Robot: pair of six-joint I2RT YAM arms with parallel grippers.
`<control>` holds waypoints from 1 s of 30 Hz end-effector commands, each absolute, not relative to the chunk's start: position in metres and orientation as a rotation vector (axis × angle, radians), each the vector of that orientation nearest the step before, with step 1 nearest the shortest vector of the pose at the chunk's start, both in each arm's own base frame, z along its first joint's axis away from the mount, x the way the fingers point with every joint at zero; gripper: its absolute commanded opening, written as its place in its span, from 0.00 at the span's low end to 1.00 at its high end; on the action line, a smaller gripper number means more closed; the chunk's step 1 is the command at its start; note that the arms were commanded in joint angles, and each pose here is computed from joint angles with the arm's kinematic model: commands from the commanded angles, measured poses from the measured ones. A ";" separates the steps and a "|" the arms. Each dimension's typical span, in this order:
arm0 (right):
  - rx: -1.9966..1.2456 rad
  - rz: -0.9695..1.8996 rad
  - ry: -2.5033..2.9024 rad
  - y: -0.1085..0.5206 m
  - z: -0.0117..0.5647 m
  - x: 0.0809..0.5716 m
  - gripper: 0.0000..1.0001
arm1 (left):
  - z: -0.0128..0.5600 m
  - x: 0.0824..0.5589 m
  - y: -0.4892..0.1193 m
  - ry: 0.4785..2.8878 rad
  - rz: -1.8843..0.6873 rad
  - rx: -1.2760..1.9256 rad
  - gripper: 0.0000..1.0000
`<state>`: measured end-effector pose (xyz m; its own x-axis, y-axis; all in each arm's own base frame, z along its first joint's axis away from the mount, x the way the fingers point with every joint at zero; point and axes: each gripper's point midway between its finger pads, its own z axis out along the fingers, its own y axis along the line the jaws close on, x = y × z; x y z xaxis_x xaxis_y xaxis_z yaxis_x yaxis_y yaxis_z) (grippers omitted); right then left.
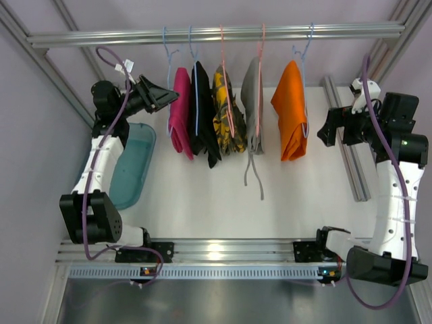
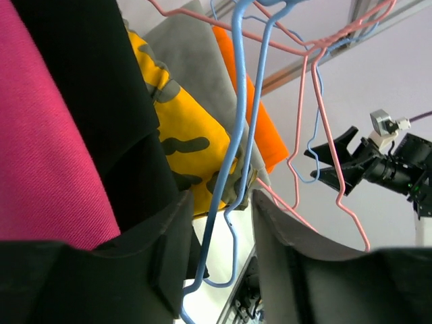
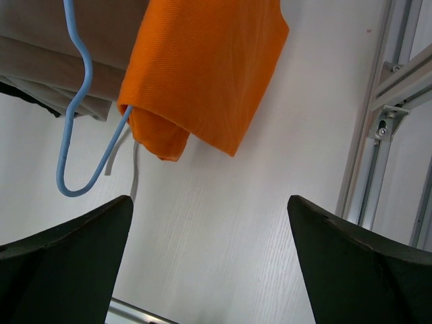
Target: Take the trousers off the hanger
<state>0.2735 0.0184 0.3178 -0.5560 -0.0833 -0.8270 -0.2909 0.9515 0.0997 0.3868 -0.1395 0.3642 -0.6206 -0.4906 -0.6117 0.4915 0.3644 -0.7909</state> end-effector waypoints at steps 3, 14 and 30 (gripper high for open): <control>-0.286 0.266 2.091 0.020 0.338 0.277 0.99 | 0.380 0.378 -0.152 1.682 -1.460 0.120 0.39; -0.313 0.294 2.065 0.026 0.348 0.275 0.99 | 0.398 0.376 -0.155 1.612 -1.554 0.083 0.00; -0.397 0.536 1.853 0.068 0.406 0.274 0.99 | 0.493 0.344 -0.153 1.351 -1.470 0.237 0.00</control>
<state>0.2738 0.0525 0.3723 -0.4484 -0.0246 -0.8935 -0.4309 0.8817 0.1920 0.3676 -0.1601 0.3951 -0.6949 -0.4683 -0.5457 0.5320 0.1759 -0.8283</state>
